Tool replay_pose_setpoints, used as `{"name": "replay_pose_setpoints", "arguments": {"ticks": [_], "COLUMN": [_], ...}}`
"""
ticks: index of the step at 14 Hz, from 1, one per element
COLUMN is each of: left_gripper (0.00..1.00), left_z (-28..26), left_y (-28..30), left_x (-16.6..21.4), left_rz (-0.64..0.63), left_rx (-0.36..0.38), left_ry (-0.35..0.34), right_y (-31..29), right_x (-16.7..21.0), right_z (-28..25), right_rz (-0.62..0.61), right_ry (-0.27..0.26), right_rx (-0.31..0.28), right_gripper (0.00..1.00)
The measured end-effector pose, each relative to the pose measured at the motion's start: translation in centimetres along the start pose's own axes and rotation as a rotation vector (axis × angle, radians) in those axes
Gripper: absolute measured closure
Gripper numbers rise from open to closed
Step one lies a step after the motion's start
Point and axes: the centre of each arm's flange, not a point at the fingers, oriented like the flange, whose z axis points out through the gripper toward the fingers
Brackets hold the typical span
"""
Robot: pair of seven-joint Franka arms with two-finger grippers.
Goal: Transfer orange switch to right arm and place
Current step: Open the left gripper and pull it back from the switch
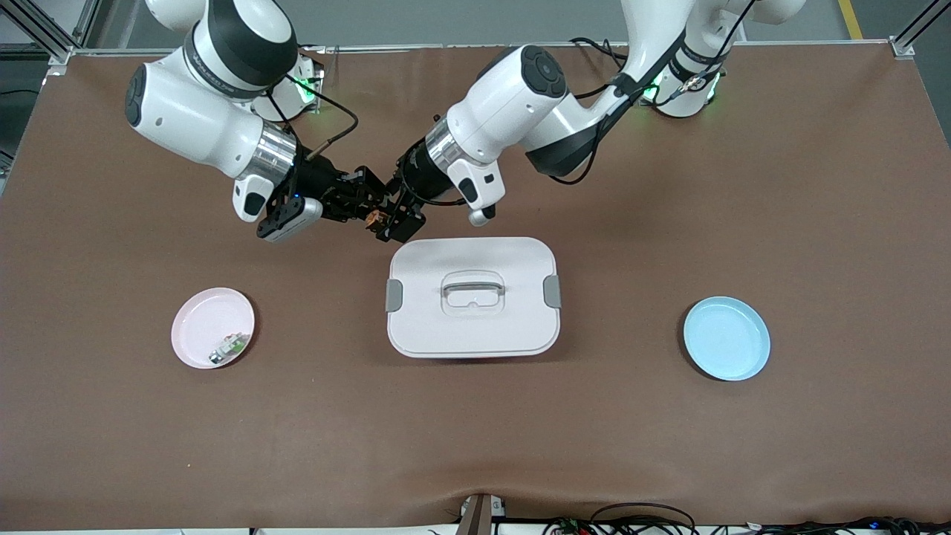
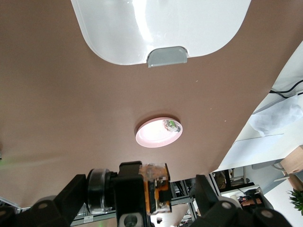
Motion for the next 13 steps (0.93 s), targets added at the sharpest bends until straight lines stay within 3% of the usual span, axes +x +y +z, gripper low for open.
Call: {"name": "replay_pose_setpoints", "arguments": {"ticks": [6,9,13], "left_gripper": [0.0,0.0,0.0], "left_z": [-2.6,-3.7,-5.4], "left_y": [2.3,2.2,1.5], "left_x": [3.8,6.1,9.5], "left_rz": [-0.005,0.005,0.173], "left_rx": [-0.04,-0.045,-0.077], "left_ry": [0.056,0.101,0.257], "right_y": [1.2,2.5,5.7], "right_x": [0.7,1.3,2.2], "right_z": [-0.2,-1.5,-3.6], "right_rz": [-0.042,-0.091,-0.169], "right_ry": [-0.018,-0.055,-0.092], "right_rx": [-0.068,-0.072,-0.111], "right_gripper": [0.57,0.57,0.57]}}
